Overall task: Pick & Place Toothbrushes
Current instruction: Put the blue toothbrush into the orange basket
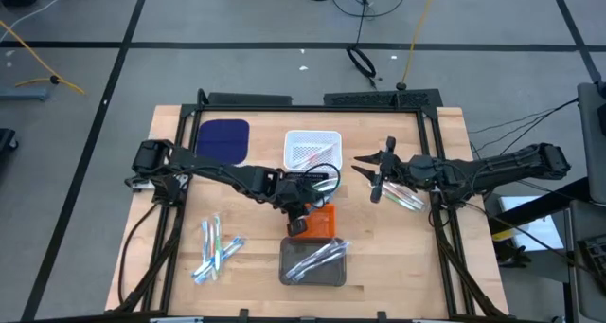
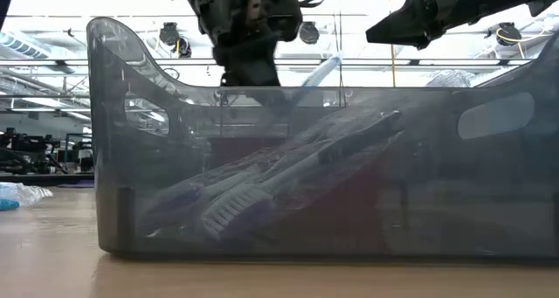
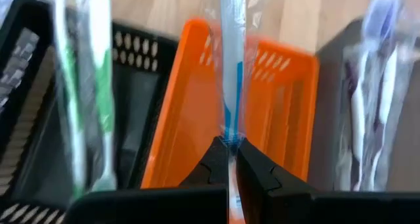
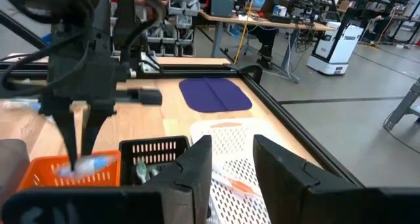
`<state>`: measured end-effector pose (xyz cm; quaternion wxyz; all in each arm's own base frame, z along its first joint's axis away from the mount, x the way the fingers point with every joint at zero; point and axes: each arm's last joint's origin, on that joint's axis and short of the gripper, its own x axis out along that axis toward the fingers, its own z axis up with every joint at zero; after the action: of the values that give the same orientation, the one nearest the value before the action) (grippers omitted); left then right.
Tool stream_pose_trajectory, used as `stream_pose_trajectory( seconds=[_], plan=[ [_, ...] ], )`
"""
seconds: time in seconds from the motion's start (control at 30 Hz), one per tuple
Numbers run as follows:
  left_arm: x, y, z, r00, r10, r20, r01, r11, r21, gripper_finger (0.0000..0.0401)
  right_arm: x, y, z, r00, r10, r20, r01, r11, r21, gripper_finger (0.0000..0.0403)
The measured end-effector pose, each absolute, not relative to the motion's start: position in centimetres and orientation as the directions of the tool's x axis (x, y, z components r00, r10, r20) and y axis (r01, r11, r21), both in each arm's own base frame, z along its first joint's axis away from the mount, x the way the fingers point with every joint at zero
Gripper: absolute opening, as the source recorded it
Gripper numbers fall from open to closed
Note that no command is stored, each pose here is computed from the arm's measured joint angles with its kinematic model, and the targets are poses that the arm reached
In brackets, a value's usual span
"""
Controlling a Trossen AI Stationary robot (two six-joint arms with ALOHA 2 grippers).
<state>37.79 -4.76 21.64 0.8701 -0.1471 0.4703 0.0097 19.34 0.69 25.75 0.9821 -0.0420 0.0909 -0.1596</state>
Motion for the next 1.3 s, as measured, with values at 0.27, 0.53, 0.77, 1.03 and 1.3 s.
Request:
stream_pose_trajectory(
  seconds=[0.27, 0.53, 0.77, 1.03, 1.3],
  plan=[
    [38.0, -4.7, 20.8, 0.534, -0.109, -0.838, -0.174, 0.956, -0.236, 0.0025, 19.3, 0.7, 25.8, 0.933, -0.321, -0.164, 0.306, 0.946, -0.111, 0.0102],
    [38.1, -4.8, 20.6, 0.536, -0.108, -0.837, -0.178, 0.955, -0.237, 0.0081, 19.3, 0.7, 25.7, 0.932, -0.321, -0.170, 0.305, 0.945, -0.115, 0.0102],
    [38.1, -4.7, 20.7, 0.536, -0.109, -0.838, -0.175, 0.956, -0.236, 0.0120, 19.3, 0.7, 25.7, 0.932, -0.321, -0.170, 0.305, 0.945, -0.116, 0.0102],
    [35.4, -5.2, 21.9, 0.405, -0.078, -0.911, -0.278, 0.939, -0.204, 0.0131, 19.3, 0.7, 25.7, 0.932, -0.321, -0.170, 0.304, 0.945, -0.116, 0.0102],
    [31.6, -7.6, 22.5, 0.159, -0.019, -0.987, -0.411, 0.908, -0.084, 0.0132, 19.3, 0.7, 25.6, 0.931, -0.318, -0.177, 0.300, 0.946, -0.119, 0.0102]
  ],
)
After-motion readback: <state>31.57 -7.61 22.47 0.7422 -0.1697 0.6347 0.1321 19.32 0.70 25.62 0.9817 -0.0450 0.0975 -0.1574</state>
